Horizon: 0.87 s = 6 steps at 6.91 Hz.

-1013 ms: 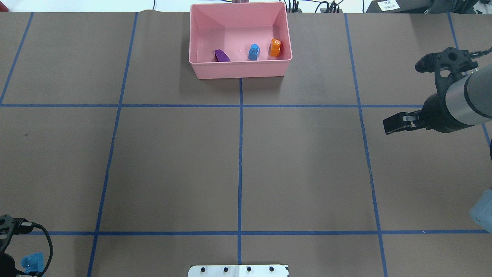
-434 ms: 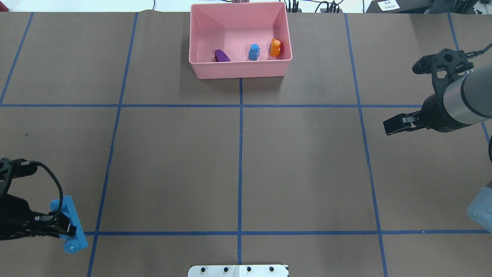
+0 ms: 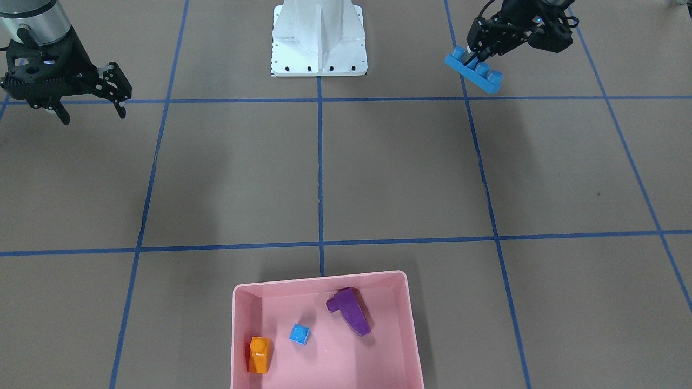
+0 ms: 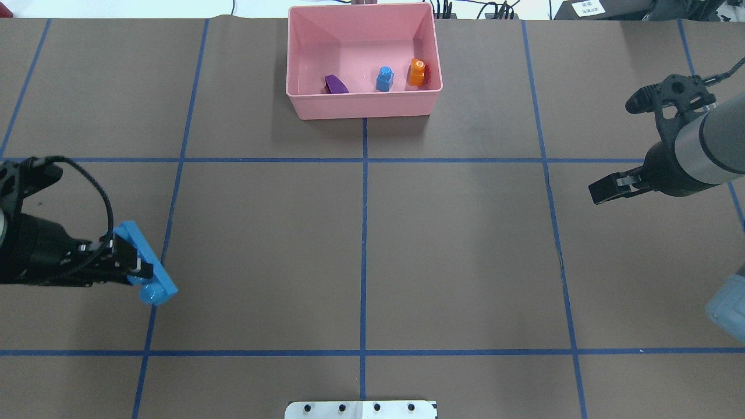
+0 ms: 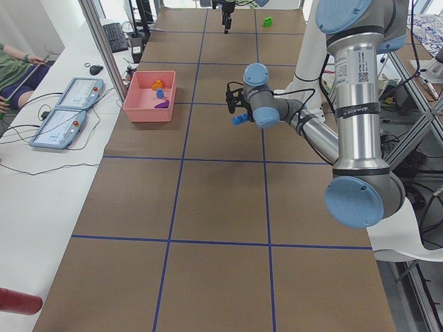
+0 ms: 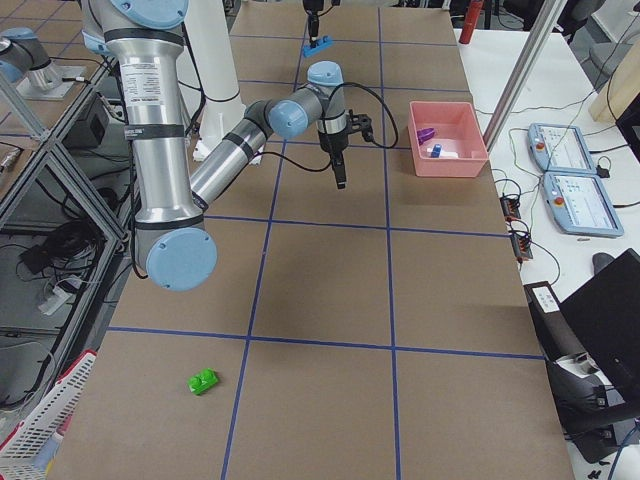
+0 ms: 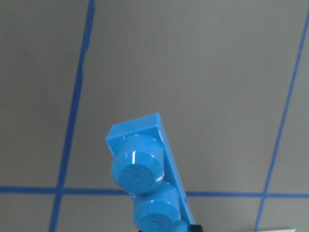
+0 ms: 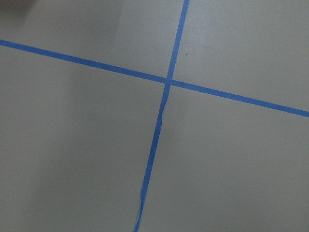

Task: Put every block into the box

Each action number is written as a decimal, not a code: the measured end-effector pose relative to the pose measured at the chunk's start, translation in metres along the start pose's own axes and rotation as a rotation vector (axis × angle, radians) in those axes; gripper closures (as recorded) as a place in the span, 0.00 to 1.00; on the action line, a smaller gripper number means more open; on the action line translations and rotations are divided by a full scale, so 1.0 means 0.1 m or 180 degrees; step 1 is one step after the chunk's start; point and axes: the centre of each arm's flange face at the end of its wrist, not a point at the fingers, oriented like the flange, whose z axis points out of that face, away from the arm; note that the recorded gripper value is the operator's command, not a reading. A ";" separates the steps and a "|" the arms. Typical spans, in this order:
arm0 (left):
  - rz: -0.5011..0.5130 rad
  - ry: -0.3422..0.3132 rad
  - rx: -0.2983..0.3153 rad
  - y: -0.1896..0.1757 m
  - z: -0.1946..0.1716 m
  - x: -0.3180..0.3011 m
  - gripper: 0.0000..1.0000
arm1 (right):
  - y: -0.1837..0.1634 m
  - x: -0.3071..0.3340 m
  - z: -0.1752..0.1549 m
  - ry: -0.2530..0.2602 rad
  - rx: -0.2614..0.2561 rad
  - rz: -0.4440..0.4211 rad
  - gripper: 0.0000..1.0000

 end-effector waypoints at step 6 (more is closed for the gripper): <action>-0.0435 -0.0310 0.0379 -1.67 0.48 2.68 1.00 | 0.28 0.73 0.13 0.0040 0.0005 -0.0212 0.01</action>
